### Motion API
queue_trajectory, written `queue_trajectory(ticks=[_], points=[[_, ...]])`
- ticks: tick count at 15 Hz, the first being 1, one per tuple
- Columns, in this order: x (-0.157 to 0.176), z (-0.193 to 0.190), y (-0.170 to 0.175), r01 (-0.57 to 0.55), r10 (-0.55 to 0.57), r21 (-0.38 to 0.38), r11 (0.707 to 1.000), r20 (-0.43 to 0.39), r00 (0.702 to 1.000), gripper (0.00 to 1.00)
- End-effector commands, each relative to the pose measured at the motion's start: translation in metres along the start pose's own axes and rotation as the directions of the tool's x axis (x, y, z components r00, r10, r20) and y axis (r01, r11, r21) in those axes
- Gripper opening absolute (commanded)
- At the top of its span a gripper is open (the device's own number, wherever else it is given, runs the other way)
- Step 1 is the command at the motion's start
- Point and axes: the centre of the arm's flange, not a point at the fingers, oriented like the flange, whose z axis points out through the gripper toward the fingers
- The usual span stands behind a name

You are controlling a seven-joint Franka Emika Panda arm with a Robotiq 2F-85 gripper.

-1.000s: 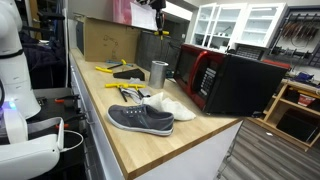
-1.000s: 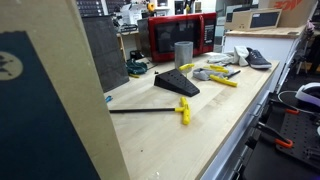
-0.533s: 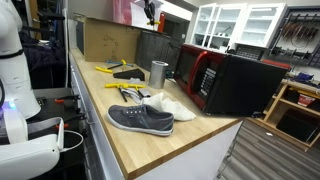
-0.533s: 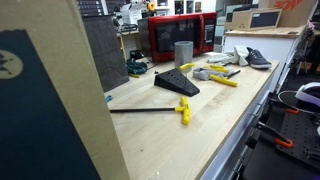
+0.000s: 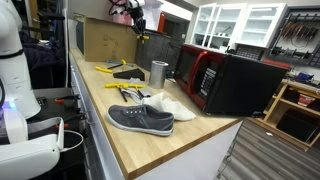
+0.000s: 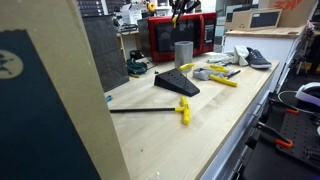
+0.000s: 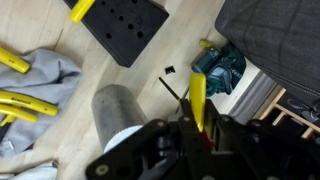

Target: Put one wrench in the silver container then place the wrench on the black stand.

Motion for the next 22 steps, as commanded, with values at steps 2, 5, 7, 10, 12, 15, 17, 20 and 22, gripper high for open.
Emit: queue_trajectory(ticks=[2,5,7,10,12,15,17,20,22], points=[[-0.015,0.013,0.006,-0.028,0.028,-0.004,1.0,0.03,0.999,0.04],[-0.019,0.016,0.008,-0.023,0.023,-0.011,1.0,0.038,0.999,0.16],[-0.017,0.016,0.009,-0.027,0.027,-0.011,1.0,0.036,0.999,0.16],[-0.017,0.021,0.012,-0.045,0.045,0.0,0.999,0.018,0.999,0.04],[-0.027,0.03,0.015,-0.066,0.066,0.007,0.998,0.016,0.998,0.04],[-0.041,0.044,0.02,-0.107,0.107,-0.002,0.994,0.008,0.994,0.04],[-0.05,0.054,0.023,-0.148,0.148,-0.011,0.989,0.003,0.989,0.04],[-0.06,0.064,0.028,-0.202,0.202,-0.015,0.979,-0.011,0.979,0.04],[-0.066,0.07,0.031,-0.228,0.228,-0.025,0.973,-0.01,0.974,0.04]])
